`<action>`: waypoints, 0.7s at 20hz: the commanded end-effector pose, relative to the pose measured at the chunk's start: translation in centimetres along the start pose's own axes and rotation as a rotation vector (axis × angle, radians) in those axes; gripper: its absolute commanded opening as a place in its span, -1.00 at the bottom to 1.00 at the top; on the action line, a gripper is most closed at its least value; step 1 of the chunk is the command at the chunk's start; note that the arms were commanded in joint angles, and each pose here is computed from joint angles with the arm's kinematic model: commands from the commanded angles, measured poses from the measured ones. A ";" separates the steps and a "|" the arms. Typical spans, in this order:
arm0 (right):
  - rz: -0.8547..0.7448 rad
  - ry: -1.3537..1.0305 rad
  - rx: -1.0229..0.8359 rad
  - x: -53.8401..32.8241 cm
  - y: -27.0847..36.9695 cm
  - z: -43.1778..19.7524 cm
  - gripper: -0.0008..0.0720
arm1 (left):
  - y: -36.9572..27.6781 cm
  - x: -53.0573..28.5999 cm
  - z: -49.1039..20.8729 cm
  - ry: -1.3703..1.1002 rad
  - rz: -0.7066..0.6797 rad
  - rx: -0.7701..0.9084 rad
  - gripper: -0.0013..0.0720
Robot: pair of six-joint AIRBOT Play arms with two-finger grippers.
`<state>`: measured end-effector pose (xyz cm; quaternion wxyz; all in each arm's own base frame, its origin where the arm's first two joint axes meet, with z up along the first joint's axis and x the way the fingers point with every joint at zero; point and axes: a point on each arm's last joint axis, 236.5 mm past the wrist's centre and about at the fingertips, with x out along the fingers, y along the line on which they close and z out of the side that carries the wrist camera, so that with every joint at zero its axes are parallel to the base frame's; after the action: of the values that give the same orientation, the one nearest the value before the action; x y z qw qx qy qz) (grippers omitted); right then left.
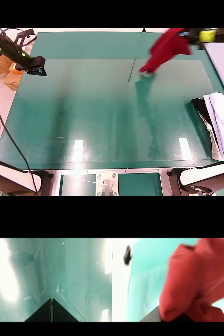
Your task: Fold the shirts.
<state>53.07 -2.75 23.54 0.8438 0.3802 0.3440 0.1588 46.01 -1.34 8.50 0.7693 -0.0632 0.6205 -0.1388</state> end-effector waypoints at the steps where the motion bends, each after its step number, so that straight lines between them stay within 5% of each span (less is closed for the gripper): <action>1: -0.125 -0.210 0.150 -11.6 -7.2 5.2 -0.93 | 0.0 0.0 0.0 0.001 0.000 -0.005 -0.90; 7: -0.313 -0.326 0.347 -25.5 -17.2 3.6 -0.93 | -0.2 0.0 -0.3 0.011 -0.009 -0.021 -0.90; 14: -0.704 -0.172 0.614 -33.2 -22.8 -6.3 -0.93 | -1.4 0.0 -0.3 0.014 -0.058 -0.014 -0.90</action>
<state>31.21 -31.44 21.81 0.7904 0.4719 0.3394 -0.1935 45.70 -2.08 8.68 0.7636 -0.0787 0.6239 -0.1468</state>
